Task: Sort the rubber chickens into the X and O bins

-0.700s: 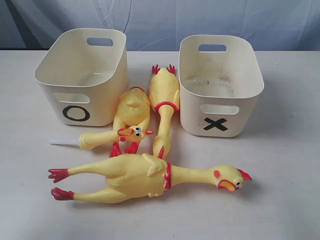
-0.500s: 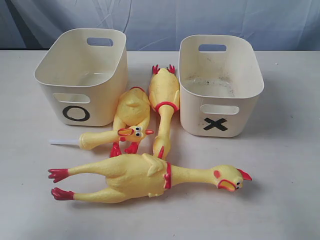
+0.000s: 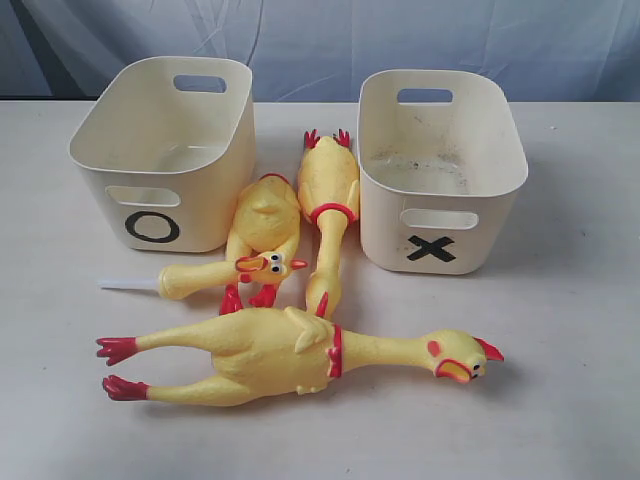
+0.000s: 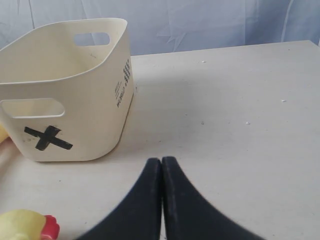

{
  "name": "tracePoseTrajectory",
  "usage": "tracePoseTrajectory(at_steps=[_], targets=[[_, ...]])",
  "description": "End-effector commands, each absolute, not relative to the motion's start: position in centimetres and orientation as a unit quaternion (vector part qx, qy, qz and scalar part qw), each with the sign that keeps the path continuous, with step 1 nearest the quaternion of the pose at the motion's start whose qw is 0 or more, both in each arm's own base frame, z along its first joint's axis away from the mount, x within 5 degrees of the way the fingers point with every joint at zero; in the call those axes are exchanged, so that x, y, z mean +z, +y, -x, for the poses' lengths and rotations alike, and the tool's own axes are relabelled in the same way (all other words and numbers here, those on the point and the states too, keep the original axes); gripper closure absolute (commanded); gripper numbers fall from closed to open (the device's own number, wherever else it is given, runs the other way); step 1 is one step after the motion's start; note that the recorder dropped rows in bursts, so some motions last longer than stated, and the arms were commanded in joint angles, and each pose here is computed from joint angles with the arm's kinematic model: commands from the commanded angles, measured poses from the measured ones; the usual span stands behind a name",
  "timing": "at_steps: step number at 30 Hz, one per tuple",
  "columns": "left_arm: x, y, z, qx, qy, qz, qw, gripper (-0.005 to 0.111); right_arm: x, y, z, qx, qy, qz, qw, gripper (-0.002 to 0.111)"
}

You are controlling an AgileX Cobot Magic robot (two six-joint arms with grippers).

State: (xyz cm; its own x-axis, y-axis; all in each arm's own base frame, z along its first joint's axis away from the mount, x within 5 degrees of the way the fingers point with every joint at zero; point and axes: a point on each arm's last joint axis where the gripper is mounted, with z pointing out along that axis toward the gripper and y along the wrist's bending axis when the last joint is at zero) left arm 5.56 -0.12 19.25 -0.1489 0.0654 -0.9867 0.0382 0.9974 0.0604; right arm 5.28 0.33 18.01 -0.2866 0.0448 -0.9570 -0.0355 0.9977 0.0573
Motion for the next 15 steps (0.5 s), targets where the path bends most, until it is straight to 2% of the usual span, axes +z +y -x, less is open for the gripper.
tracePoseTrajectory(at_steps=[1, 4, 6, 8, 10, 13, 15], targets=[[23.0, 0.1, -5.3, -0.128, 0.597, 0.093, 0.786, 0.107, 18.0, 0.3, -5.3, 0.035, 0.798, -0.001, 0.601, 0.108], [25.8, 1.4, -3.9, -0.206, 0.423, 0.176, 0.864, 0.107, 18.1, 0.3, -5.3, 0.034, 0.797, -0.001, 0.603, 0.108], [27.6, 1.4, -2.6, -0.194, 0.34, 0.146, 0.909, 0.107, 18.1, 0.3, -5.3, 0.034, 0.797, -0.001, 0.603, 0.108], [29.8, 0.7, -1.5, -0.184, 0.295, 0.089, 0.933, 0.107, 18.1, 0.3, -5.3, 0.034, 0.797, -0.001, 0.603, 0.108], [32.9, -1.2, 0.0, -0.198, 0.287, -0.023, 0.937, 0.107, 18.1, 0.3, -5.3, 0.034, 0.797, -0.001, 0.603, 0.108], [36.7, -3.7, 1.8, -0.123, 0.337, -0.198, 0.912, 0.107, 18.1, 0.3, -5.3, 0.034, 0.797, -0.001, 0.603, 0.108], [38.6, -4.4, 2.0, -0.113, 0.385, -0.247, 0.882, 0.107, 18.1, 0.3, -5.3, 0.034, 0.797, -0.001, 0.603, 0.108]])
